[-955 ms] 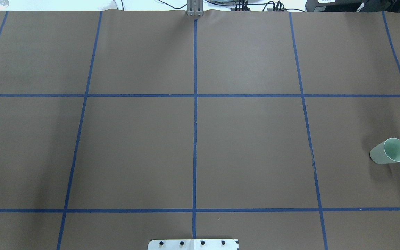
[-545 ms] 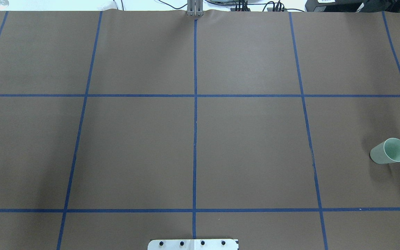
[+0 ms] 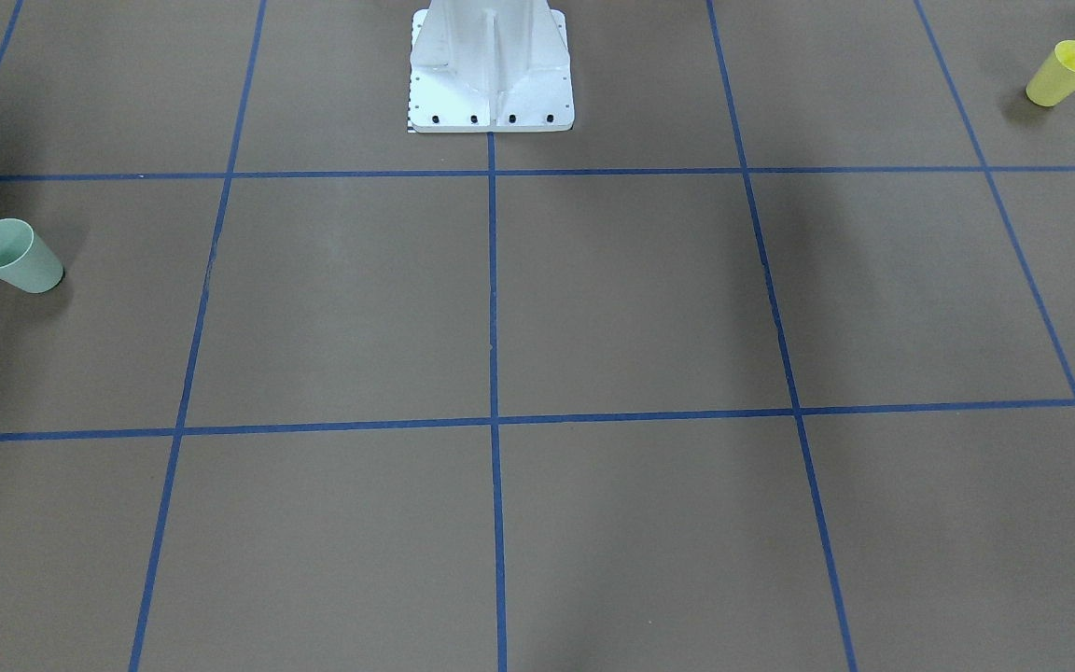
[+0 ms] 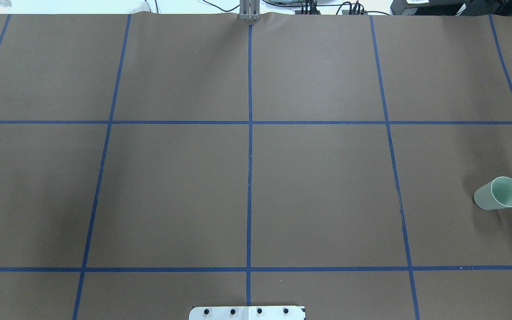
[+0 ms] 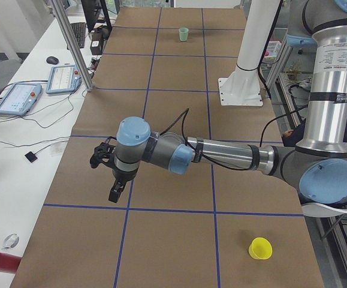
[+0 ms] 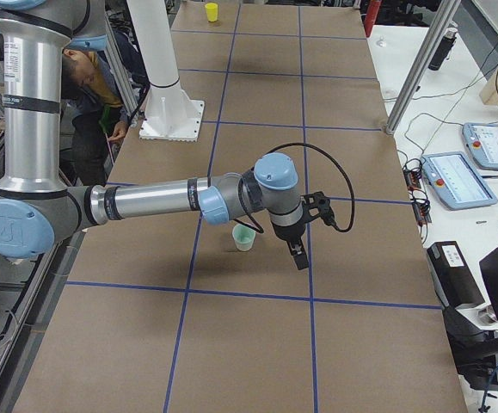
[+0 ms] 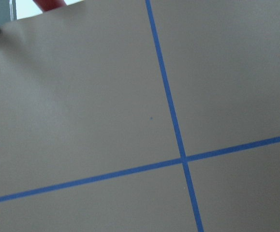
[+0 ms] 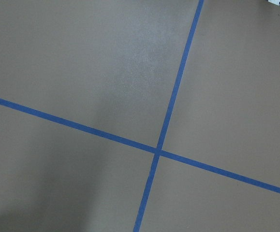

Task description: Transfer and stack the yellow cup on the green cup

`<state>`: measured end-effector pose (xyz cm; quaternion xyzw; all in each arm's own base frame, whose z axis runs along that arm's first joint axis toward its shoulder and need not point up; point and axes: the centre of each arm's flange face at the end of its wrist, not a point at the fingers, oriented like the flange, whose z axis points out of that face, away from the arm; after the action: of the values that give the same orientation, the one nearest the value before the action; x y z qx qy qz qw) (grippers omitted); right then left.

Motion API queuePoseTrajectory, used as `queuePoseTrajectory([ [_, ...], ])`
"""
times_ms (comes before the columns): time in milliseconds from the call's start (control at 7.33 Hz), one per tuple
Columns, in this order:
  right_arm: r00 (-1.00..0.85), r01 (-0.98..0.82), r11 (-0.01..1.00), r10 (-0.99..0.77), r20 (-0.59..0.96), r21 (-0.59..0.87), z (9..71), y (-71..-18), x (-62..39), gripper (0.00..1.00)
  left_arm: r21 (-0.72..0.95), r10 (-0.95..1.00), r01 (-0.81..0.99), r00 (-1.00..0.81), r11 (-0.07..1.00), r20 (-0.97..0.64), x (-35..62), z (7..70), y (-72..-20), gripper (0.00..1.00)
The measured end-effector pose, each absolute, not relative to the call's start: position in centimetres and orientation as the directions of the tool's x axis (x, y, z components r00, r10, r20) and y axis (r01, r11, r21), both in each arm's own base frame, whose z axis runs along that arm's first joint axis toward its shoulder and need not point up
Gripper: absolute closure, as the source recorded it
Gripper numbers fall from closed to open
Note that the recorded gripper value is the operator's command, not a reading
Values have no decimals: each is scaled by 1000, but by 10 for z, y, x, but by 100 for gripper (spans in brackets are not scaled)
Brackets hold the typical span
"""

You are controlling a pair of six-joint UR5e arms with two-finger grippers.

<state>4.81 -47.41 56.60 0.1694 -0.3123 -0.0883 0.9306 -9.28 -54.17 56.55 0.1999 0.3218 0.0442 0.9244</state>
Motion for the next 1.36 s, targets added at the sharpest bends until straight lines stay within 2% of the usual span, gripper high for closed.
queuePoseTrajectory([
  [409,787,59,923,-277,551,380,564,-472,48,0,504,263,65,791,861,-552,-88,568,-553,0],
  [682,782,60,921,-283,556,385,562,-471,47,0,512,242,106,789,852,-565,-87,562,-557,0],
  [955,780,59,923,-280,559,381,563,-470,47,0,474,79,258,810,842,-581,-83,536,-568,0],
  [1364,778,58,927,-274,566,370,568,-467,47,0,456,-190,469,824,756,-534,-26,505,-561,0],
])
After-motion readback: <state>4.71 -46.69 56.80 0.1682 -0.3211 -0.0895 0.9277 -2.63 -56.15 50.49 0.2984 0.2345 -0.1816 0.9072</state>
